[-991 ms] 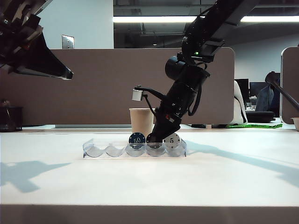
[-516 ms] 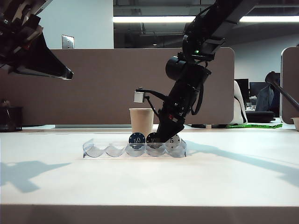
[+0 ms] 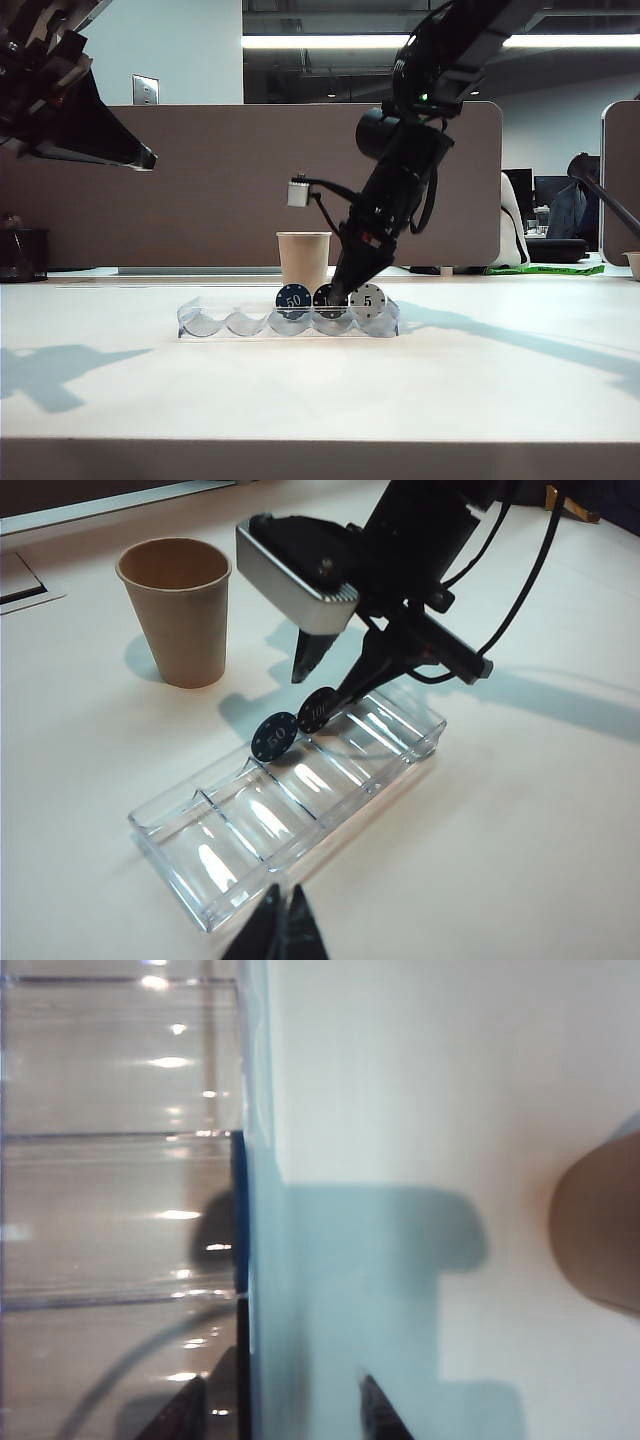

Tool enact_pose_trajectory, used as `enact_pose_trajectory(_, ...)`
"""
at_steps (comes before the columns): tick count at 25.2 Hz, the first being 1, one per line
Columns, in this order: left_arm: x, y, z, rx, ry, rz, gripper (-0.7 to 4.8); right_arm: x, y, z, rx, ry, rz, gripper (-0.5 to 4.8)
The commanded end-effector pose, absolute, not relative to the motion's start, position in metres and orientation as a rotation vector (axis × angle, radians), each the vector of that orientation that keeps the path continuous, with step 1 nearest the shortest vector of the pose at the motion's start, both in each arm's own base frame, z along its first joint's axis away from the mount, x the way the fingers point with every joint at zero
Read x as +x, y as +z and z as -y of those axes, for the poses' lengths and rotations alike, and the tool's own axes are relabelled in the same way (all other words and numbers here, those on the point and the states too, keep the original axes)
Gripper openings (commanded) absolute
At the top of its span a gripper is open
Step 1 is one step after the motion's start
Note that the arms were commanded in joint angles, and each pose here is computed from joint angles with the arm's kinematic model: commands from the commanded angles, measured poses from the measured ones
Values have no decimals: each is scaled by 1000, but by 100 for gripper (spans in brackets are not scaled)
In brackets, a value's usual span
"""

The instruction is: Pick up the chip with the greater value and put it into the paper cup.

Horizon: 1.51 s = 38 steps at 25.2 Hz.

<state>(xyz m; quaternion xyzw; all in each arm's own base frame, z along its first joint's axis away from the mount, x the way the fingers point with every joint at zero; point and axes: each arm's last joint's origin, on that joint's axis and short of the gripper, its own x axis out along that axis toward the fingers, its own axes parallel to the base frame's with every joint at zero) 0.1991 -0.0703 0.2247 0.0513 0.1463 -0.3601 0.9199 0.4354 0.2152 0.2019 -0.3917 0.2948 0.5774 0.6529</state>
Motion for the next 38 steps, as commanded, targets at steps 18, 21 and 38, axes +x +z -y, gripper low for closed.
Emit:
enact_pose_trajectory(18,199,226,71,108,-748,-288,-5,431,210,-216,-827,1342,-669,125)
enact_pose_trajectory(21,199,226,71,108,-748,-288,-5,430,210,-215,-824,1347,-682,125)
enact_pose_trajectory(38,199,226,71,108,-747,-288,-5,428,214,-214,-825,1345,-680,115)
